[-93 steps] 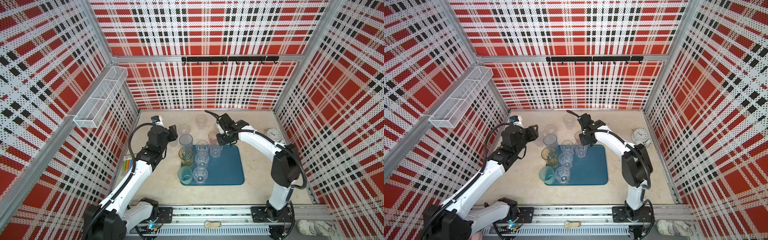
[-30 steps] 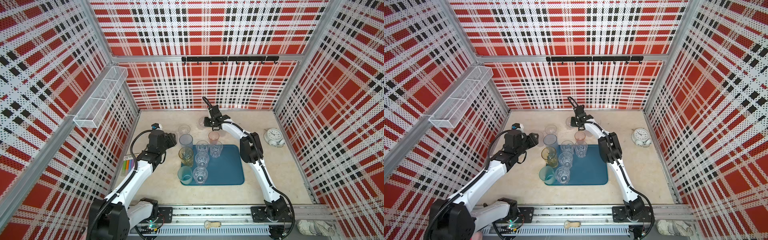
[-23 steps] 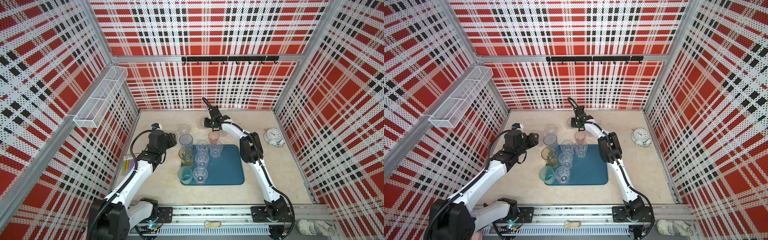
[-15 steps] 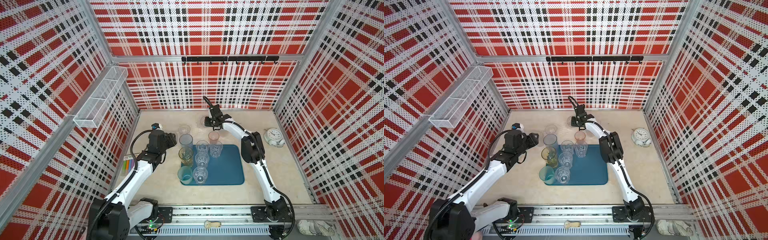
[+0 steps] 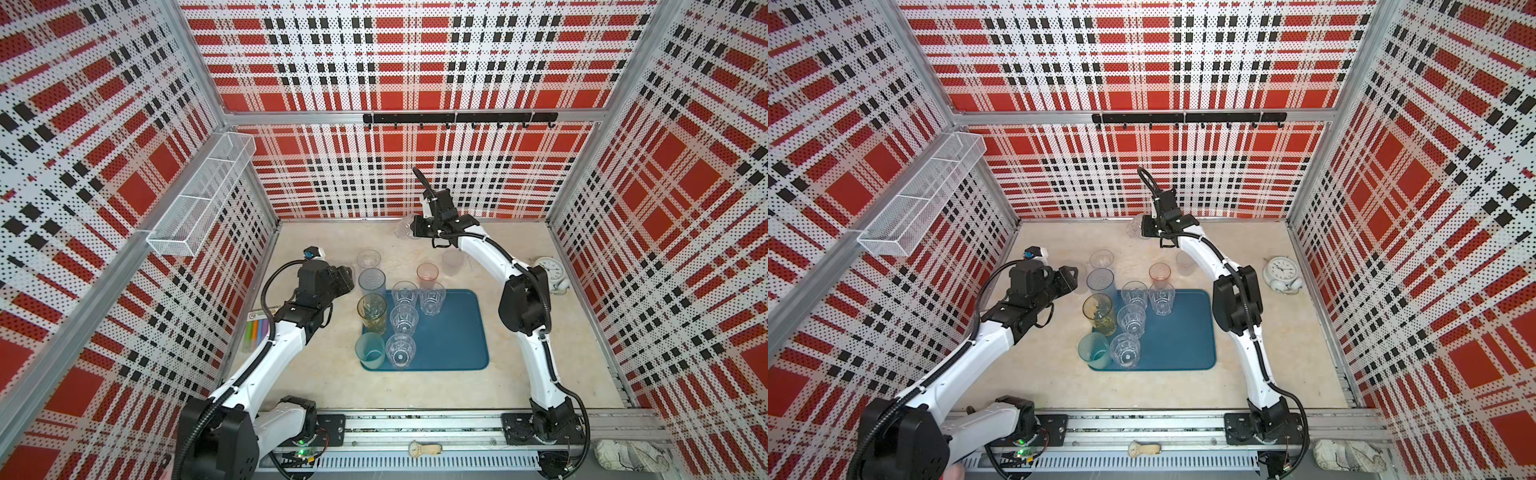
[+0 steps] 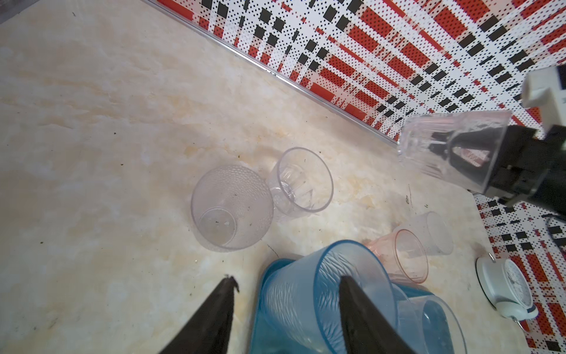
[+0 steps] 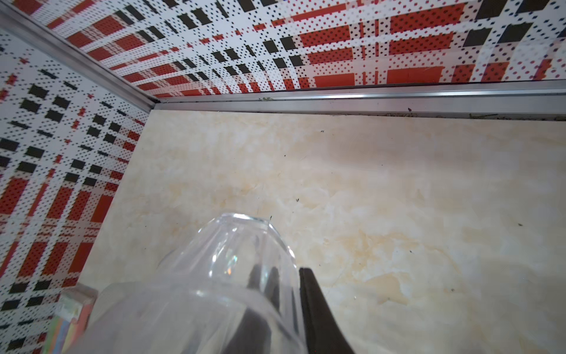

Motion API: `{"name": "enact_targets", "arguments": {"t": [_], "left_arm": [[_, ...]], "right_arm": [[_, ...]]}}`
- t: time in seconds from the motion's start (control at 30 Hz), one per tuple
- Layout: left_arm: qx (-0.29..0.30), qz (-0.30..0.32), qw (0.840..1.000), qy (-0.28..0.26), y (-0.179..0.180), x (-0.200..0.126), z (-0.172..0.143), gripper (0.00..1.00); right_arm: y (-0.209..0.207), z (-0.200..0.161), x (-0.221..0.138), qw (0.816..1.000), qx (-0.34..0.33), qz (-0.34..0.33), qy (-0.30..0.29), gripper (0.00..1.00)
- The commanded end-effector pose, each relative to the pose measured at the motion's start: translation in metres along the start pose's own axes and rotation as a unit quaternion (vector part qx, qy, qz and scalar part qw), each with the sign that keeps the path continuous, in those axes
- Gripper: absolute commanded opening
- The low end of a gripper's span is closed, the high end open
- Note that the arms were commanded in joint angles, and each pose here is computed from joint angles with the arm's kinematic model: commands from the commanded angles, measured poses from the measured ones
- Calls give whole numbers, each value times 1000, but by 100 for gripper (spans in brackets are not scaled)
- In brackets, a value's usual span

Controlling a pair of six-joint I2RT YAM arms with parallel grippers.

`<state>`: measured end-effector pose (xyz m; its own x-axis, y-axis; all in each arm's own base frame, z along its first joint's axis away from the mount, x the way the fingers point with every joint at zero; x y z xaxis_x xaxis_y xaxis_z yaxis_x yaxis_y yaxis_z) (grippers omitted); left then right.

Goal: Place the glasses into the tray
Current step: Pick up the glass from the top-center of the table, then place the glass on the tray.

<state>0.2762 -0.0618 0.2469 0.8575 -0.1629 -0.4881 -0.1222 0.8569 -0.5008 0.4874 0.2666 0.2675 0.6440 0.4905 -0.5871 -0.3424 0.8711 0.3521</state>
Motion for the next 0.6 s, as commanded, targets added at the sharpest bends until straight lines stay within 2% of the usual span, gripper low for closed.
{"name": "enact_targets", "arguments": {"t": [0.0, 0.27, 0.43, 0.57], "left_arm": [[13, -14, 999, -33, -13, -12, 5, 58], [50, -39, 993, -98, -54, -40, 16, 58], [52, -89, 986, -131, -81, -56, 11, 58], [45, -136, 980, -135, -98, -59, -2, 58]], "right_arm": [[19, 21, -59, 999, -37, 10, -31, 10], [7, -19, -136, 996, -68, -54, 6, 8], [-6, -59, -183, 995, -28, -94, 19, 7], [-3, -95, -195, 993, -11, -98, 60, 7]]}}
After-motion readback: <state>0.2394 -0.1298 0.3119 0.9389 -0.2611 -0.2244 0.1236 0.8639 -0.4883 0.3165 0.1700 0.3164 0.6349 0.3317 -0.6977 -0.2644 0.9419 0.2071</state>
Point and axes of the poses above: each gripper's point midway between its finger pads, its own x axis out along the fingers, its own y axis along the line the jaws close on, z = x × y, the point moved 10 cm from there along -x, back along the fingers, and after that the axes turned 3 degrees about -x, right-handed, at the moved point
